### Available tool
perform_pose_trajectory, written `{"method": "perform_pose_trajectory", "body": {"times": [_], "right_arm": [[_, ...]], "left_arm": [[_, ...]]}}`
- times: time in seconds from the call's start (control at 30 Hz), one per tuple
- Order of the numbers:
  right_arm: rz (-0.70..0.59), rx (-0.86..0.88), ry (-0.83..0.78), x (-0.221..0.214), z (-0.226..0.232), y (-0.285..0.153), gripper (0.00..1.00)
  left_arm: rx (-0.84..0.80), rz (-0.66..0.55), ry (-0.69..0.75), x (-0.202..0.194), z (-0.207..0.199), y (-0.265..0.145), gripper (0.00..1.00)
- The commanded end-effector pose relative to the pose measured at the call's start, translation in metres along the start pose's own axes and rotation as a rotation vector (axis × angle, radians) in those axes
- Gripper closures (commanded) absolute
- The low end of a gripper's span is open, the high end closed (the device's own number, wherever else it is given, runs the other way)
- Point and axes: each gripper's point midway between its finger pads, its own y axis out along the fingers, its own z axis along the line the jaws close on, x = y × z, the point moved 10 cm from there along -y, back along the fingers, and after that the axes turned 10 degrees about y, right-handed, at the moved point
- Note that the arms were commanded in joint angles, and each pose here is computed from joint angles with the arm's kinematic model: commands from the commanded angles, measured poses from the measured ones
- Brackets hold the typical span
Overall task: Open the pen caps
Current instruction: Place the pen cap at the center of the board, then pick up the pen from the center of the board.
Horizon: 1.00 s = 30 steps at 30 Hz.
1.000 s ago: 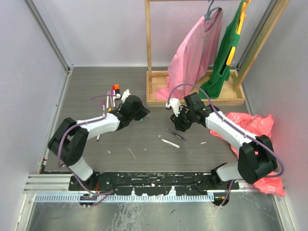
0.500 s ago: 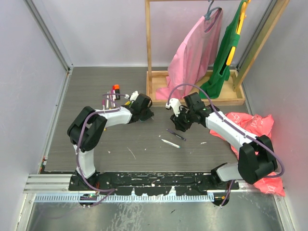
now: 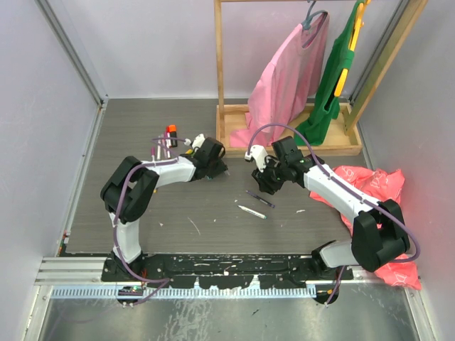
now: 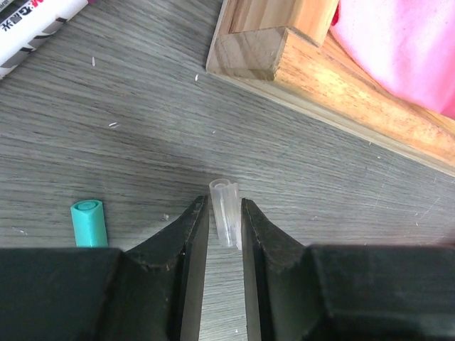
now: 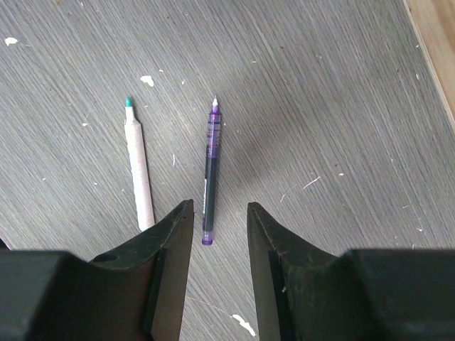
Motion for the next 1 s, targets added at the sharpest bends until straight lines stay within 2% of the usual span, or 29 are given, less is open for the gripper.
{"method": "perform_pose_trajectory", "body": {"times": [0.0,0.23,0.63,0.77,0.97], "right_arm": [[-0.068,-0.013,-0.029,0.015,-0.002,-0.011,0.58],[-0.066,-0.008,-0.029,0.015,-0.001,-0.01,0.58],[-0.066,0.03,-0.031,0.013,0.002,-0.008,0.58],[-0.042,0.049,-0.029,0.01,0.001,-0.003,0.58],[-0.009,0.071,-0.029,0.007,0.001,0.002,0.58]], "left_arm": [[-0.023,-0.033,0.006,0.01,-0.01,-0.004,0.74],[-0.04,-0.051,0.016,0.014,-0.013,-0.014,0.69],[-0.134,-0.123,0.066,0.027,-0.014,-0.058,0.59],[-0.172,-0.144,0.142,0.027,-0.008,-0.074,0.56],[-0.19,-0.205,0.34,0.03,0.019,-0.098,0.53]]}}
